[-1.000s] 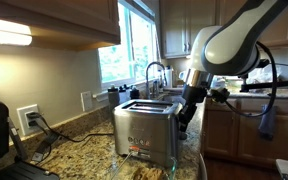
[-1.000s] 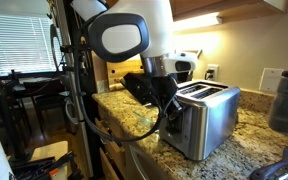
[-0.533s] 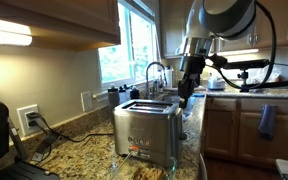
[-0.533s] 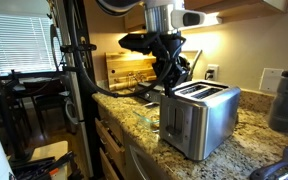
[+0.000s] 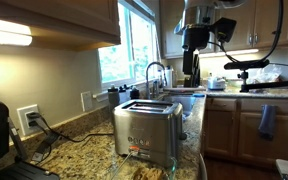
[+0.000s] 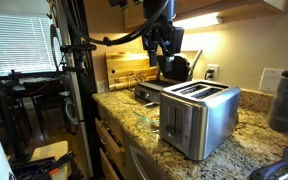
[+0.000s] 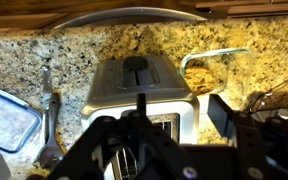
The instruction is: Get a slice of bread from the bowl and put it in the toaster, and then turn the toaster on
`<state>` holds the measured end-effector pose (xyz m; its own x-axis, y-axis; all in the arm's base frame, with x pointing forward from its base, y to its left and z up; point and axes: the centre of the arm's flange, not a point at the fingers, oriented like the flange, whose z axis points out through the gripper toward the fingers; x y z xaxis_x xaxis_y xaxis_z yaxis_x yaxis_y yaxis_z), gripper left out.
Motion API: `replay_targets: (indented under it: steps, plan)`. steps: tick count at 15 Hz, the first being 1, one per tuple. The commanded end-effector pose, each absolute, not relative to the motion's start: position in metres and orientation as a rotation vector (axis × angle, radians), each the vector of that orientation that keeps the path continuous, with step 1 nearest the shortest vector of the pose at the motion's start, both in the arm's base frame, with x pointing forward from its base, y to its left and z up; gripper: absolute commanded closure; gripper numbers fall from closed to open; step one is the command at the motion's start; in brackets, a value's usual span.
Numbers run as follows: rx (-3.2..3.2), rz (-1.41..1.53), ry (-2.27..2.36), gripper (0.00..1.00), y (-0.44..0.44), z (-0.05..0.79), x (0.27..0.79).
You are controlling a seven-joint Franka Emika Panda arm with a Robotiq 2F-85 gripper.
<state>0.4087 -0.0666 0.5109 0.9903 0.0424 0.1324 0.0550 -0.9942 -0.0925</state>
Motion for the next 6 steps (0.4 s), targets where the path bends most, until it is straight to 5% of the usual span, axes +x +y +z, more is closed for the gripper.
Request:
replay_targets:
  steps: [1, 2, 3, 6]
  plan:
    - [-3.069, -0.144, -0.108, 0.03, -0.069, 0.531, 0.397]
    - [-3.07, -0.135, -0.11, 0.01, -0.07, 0.533, 0.397]
    - [-3.051, -0.158, -0.09, 0.15, -0.068, 0.521, 0.407]
    - [-3.052, -0.154, -0.093, 0.01, -0.068, 0.525, 0.407]
